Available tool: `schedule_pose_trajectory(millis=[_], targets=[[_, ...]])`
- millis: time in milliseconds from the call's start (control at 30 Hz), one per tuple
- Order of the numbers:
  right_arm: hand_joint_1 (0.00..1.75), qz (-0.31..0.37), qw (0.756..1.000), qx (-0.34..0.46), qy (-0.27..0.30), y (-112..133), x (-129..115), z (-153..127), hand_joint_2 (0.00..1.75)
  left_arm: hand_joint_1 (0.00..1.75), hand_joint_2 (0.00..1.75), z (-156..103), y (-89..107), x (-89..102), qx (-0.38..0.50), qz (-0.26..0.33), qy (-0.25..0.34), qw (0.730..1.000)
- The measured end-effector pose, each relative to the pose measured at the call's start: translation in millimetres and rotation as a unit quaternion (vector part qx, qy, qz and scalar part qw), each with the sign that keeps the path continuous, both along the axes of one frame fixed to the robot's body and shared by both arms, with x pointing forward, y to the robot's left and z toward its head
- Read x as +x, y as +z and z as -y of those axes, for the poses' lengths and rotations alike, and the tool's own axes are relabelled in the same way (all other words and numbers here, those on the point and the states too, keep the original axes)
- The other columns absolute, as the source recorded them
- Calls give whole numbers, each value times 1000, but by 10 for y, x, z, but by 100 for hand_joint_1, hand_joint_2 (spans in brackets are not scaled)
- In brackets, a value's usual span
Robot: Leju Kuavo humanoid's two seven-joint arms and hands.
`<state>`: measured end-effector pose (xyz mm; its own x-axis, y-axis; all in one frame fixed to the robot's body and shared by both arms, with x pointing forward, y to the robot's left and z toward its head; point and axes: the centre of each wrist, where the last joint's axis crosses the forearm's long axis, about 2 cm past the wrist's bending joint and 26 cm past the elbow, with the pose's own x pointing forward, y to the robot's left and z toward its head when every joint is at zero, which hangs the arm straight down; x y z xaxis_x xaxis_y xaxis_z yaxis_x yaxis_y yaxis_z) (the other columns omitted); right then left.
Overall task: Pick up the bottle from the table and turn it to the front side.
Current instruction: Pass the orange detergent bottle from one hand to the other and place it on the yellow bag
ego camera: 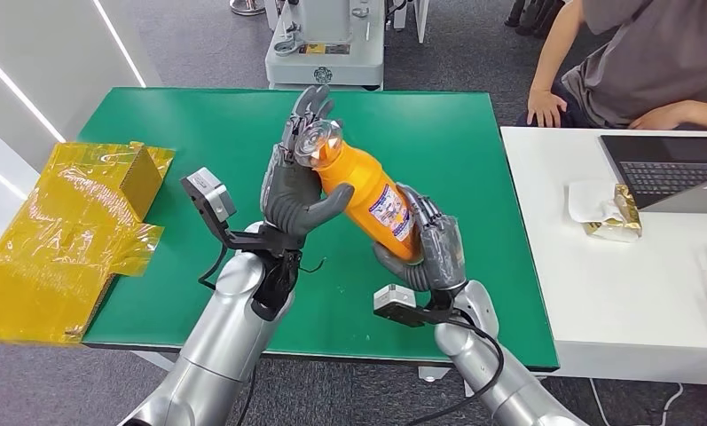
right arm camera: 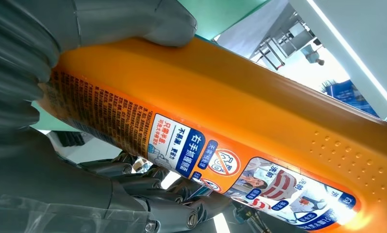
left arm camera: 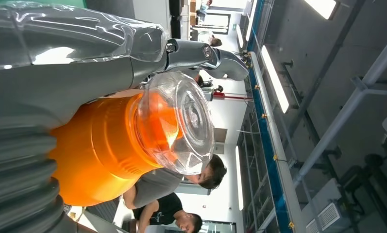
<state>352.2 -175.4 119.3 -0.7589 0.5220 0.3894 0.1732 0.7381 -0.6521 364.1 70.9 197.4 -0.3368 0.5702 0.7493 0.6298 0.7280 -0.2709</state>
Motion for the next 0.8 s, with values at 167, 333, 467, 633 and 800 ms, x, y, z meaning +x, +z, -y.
schedule_pose_trajectory(millis=[167,333,467,633,800], targets=[[175,2,1000,13,4,48,14,-64,175,0,175,23,4,16,7,-2,0,1000],[175,20,999,31,14,227,100,-189,175,0,175,56,-73,-2,22,-15,-6,1000],[175,28,999,41,21,328,148,-267,175,0,175,63,-115,-11,27,-21,-8,999],[175,29,998,45,28,376,173,-323,175,0,175,61,-144,-14,29,-26,-5,999],[175,26,998,40,32,385,199,-347,175,0,175,56,-151,-13,30,-27,0,999]])
